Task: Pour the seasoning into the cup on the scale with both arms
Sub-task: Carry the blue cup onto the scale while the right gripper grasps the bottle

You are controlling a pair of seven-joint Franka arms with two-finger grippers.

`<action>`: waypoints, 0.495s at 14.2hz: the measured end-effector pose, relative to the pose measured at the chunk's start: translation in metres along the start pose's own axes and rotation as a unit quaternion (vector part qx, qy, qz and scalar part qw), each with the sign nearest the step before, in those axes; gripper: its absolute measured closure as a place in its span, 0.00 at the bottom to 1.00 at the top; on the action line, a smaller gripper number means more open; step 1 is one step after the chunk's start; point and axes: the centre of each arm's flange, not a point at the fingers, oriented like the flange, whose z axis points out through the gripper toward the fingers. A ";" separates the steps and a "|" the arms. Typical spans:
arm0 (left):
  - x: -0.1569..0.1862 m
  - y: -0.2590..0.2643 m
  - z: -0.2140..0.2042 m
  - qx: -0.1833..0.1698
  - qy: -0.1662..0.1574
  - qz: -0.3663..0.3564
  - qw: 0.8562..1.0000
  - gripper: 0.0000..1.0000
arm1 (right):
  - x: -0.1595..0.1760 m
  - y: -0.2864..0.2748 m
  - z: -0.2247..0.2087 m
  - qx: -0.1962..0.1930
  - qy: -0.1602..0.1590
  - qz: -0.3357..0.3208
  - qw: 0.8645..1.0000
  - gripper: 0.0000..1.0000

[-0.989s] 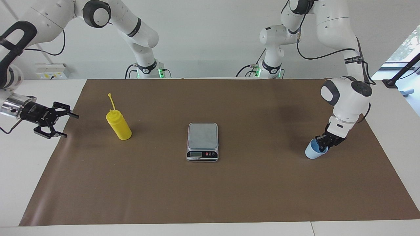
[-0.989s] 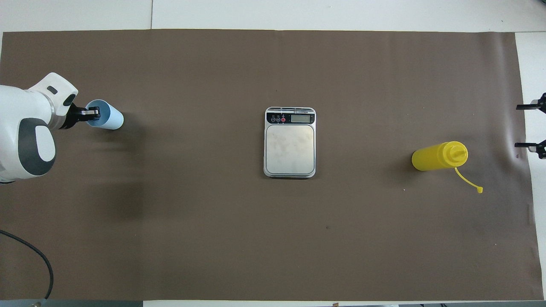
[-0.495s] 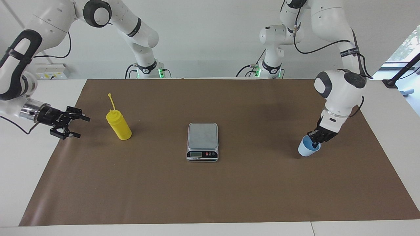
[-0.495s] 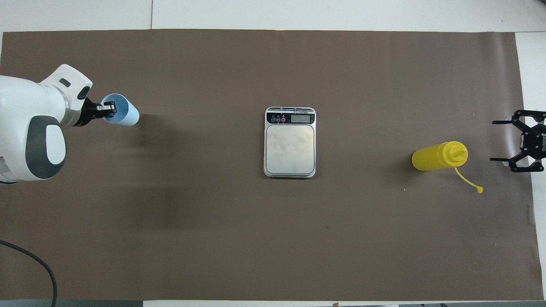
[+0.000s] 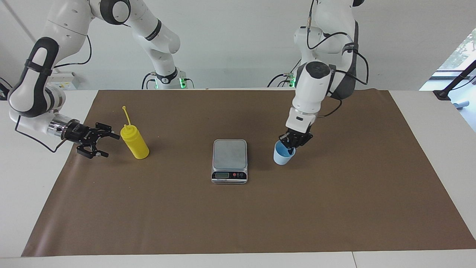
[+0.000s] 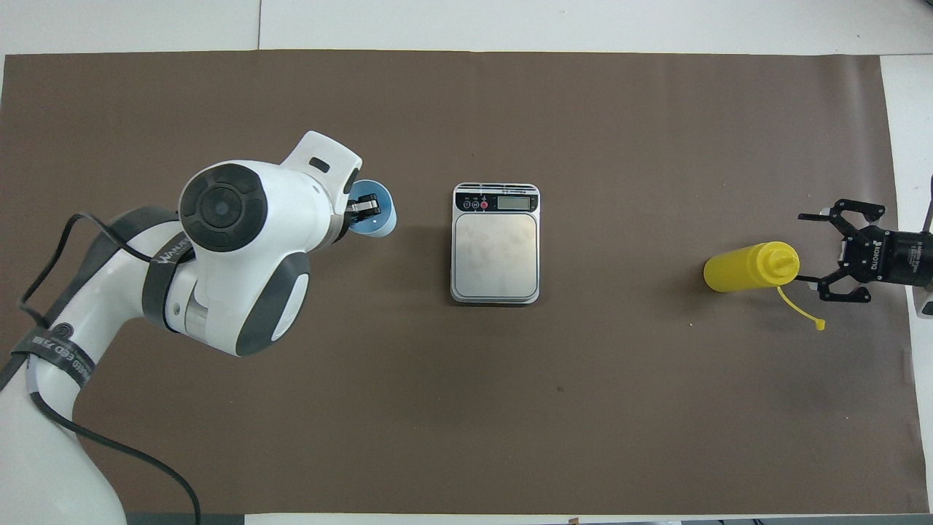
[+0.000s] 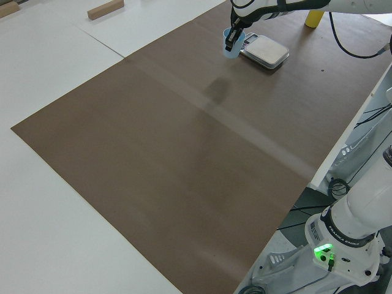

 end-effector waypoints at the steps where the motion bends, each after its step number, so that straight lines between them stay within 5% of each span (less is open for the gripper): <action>1: -0.009 0.020 -0.004 -0.001 -0.003 -0.006 1.000 0.95 | 0.001 0.004 0.010 0.001 -0.002 0.008 1.000 0.00; 7: -0.053 0.110 0.012 -0.002 -0.002 -0.014 1.000 0.95 | 0.001 0.023 0.039 0.002 -0.016 0.031 0.999 0.00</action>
